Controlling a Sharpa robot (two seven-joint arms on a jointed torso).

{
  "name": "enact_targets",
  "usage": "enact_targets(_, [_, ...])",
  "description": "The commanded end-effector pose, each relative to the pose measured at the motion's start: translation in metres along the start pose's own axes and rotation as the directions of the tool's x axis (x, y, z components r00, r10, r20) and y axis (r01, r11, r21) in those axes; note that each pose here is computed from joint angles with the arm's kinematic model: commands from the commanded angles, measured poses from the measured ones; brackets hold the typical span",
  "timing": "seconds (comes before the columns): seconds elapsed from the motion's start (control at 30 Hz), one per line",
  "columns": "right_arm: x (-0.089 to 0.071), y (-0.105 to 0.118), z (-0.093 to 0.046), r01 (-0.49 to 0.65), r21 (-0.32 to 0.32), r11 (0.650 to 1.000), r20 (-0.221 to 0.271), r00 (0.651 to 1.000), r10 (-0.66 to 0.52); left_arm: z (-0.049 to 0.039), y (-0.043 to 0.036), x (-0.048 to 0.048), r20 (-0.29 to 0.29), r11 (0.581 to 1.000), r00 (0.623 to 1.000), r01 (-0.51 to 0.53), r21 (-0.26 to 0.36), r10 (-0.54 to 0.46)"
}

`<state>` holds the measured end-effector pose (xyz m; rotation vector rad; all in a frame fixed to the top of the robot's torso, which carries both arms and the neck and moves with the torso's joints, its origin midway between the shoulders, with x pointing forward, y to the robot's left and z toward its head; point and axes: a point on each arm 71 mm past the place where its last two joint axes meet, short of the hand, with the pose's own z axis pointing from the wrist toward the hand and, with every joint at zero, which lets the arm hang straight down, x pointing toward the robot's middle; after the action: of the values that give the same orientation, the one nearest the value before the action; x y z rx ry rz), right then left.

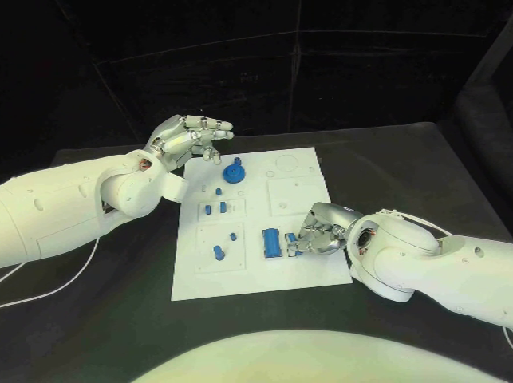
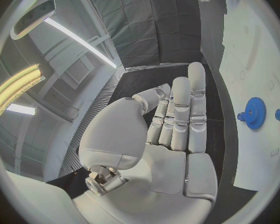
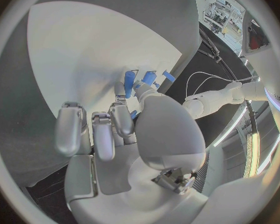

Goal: Assemble the parts on the task board

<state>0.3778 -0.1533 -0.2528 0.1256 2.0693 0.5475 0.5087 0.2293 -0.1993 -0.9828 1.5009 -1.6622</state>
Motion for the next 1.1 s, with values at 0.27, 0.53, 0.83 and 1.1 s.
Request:
enact_targets(0.27, [0.0005,0.0032,0.0005,0.0,-0.009,1.0,0.004,1.0,0.0,0.0001,-0.0013,0.001,-0.013,1.0,1.0,0.002,0.005,-0.002])
enact_targets(0.53, [-0.0009,0.0046,0.0016,-0.015,-0.013,1.0,0.03,0.999,0.016,-0.0002,-0.0014,0.0006,-0.012,1.0,1.0,0.002,0.004,-0.002])
enact_targets(0.83, [-0.0018,0.0052,0.0014,-0.022,-0.023,0.999,0.043,0.999,0.023,-0.0001,-0.0013,0.0004,-0.012,1.0,1.0,0.002,0.003,-0.002])
enact_targets(1.1, [-0.0038,-0.0006,-0.0021,-0.008,-0.027,1.0,0.039,0.999,0.009,-0.0002,-0.0013,0.0002,-0.011,1.0,1.0,0.001,0.003,-0.001])
